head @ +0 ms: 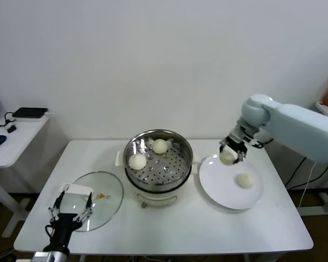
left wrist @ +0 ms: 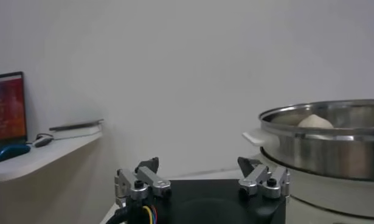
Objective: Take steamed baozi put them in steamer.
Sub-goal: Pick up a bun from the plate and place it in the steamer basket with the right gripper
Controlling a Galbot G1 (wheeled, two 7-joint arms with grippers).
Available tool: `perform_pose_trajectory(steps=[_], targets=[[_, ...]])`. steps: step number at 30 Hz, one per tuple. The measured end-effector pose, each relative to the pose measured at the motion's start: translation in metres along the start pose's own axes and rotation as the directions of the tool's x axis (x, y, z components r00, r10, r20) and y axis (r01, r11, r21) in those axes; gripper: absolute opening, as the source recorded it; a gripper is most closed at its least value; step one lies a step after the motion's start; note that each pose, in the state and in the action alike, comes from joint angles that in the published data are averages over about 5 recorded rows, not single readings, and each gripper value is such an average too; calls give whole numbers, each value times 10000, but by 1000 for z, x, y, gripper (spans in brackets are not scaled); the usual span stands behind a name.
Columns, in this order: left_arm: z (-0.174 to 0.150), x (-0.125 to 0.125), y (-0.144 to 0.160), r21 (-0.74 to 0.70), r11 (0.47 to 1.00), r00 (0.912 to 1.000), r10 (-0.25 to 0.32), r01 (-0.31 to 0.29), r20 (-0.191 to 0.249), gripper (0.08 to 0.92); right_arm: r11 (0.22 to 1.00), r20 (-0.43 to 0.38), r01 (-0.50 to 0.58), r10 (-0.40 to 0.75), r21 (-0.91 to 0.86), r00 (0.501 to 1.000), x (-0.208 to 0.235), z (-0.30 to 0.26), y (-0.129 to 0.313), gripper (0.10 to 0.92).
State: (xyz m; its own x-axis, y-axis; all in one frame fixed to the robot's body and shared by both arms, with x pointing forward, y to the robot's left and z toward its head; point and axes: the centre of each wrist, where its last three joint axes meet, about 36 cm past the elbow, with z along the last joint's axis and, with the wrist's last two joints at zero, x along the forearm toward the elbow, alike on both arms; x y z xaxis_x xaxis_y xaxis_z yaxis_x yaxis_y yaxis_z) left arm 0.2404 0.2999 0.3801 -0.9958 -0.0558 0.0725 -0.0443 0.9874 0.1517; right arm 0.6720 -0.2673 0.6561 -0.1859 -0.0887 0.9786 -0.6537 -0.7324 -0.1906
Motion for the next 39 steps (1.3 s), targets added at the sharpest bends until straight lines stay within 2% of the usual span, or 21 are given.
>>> perform_pose_trajectory(steps=[6,14,25,39], targets=[[-1,1,0,-51,10000,10000,-4,4,-17,823,9804,-344,-651,727,1857,9968,50,-32,-36,693],[-5,3,0,-102,9999,10000,-17,17,20,823,9248,-431,-872,1109,3703,9929,69,-85,-87,695],[-8,3,6,-279,9996,10000,34,-34,-3,823,8424,82,-643,709,5351,9975,28,-167,-150,696],[-9,0,4,-262,9996,10000,48,-48,-15,823,7978,609,-239,-160,6025,9980,-37,-225,-174,696]])
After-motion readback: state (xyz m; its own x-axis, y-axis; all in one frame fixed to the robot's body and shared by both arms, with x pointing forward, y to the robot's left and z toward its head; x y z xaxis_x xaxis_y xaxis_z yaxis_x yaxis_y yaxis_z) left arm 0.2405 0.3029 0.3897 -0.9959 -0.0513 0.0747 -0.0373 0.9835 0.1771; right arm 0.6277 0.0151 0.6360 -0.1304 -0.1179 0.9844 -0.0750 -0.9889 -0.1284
